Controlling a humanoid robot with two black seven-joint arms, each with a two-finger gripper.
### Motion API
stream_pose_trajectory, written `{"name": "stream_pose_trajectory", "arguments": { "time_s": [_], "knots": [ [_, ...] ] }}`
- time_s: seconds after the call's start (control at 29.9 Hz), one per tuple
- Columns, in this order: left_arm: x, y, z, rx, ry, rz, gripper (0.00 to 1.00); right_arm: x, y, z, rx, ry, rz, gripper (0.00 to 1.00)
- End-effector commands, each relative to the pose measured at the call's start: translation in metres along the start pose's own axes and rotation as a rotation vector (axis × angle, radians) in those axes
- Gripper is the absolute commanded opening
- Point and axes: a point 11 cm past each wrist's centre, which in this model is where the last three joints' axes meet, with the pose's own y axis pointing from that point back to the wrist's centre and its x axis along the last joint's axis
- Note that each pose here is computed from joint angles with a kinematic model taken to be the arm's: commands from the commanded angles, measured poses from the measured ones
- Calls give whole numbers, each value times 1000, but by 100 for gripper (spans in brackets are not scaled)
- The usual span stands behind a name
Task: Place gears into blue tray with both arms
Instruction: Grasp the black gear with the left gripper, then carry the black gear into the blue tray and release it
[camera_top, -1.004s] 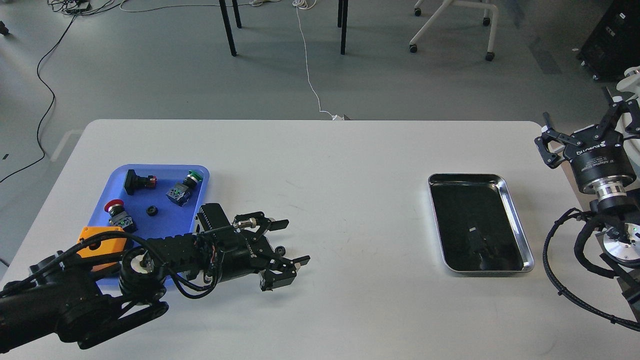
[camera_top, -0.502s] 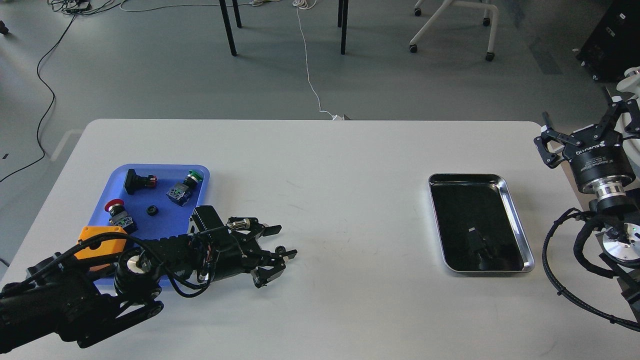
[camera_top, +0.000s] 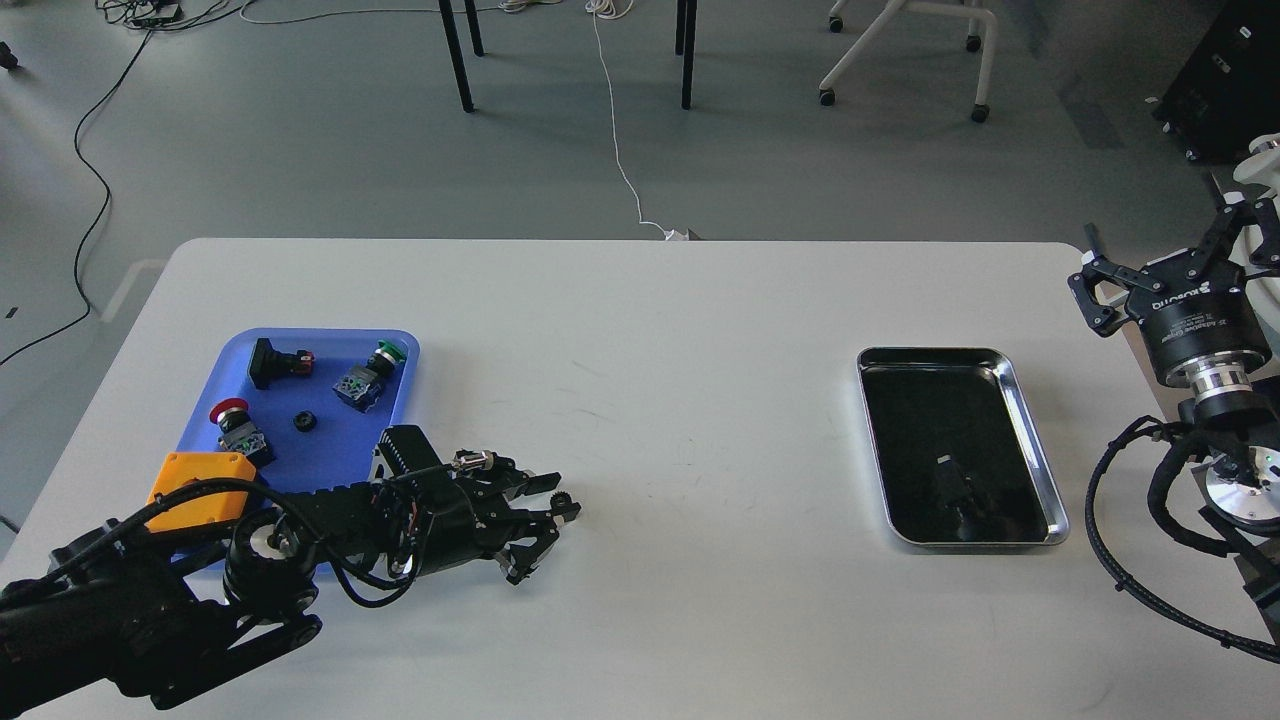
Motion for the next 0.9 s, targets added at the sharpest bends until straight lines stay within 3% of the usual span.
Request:
{"name": "stream_pose_trajectory", "arguments": {
  "time_s": [0.0, 0.33, 0.54, 0.87],
  "knots": [
    [-5, 1, 2, -1, 10, -5, 36, 0, 0, 0, -1, 0, 0, 98],
    [0, 1, 0, 6, 12, 13, 20, 0, 0, 0, 0, 1, 0, 98],
    [20, 6, -10, 27, -5, 78, 18, -1, -1, -1, 1, 1, -1, 98],
    [40, 95, -95, 217, 81, 121, 19, -1, -2, -3, 3, 6, -4, 98]
  ]
}}
